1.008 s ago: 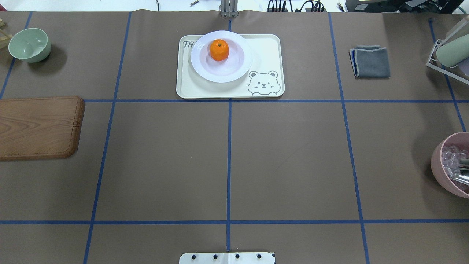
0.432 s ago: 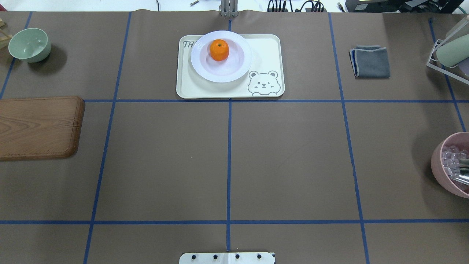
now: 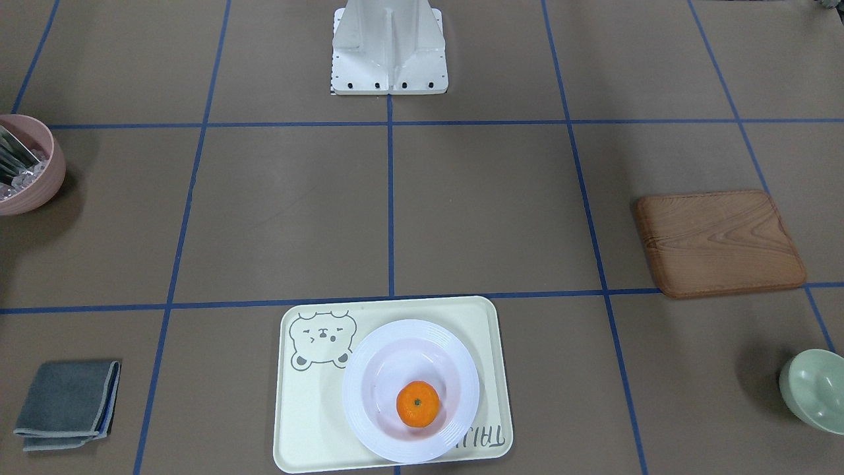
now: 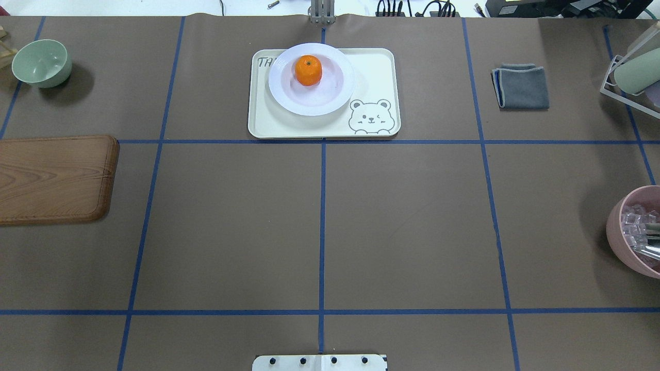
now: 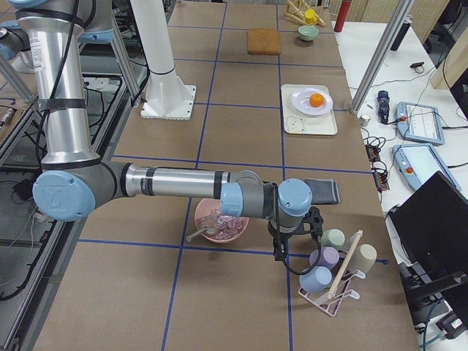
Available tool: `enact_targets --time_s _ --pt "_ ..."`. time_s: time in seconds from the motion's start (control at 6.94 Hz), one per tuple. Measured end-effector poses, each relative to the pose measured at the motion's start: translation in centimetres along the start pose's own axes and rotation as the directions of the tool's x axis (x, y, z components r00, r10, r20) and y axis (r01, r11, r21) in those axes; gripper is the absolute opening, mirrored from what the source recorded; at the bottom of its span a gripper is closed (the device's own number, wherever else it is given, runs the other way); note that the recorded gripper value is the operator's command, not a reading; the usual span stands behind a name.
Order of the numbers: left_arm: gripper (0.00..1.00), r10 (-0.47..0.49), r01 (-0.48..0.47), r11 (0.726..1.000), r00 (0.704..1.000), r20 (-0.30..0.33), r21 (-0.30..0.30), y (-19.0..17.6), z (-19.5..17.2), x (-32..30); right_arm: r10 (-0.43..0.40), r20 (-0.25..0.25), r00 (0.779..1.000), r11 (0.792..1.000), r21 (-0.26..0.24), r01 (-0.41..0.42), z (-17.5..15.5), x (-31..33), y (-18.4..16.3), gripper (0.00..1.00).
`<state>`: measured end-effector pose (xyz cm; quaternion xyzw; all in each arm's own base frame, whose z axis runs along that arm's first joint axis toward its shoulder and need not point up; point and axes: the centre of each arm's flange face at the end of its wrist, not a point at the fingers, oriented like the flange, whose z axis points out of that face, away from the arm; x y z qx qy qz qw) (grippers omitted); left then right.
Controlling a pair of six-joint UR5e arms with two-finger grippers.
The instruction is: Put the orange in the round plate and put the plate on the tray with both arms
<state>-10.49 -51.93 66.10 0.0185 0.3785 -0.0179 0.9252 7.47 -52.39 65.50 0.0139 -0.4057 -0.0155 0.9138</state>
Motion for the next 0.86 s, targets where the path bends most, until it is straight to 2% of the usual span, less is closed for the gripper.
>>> enact_targets --time_s 0.86 --pt "0.98 -0.001 0.001 1.0 1.0 -0.009 0.003 0.06 0.22 0.09 0.003 0.0 1.0 1.0 -0.004 -0.003 0.3 0.31 0.38 1.0"
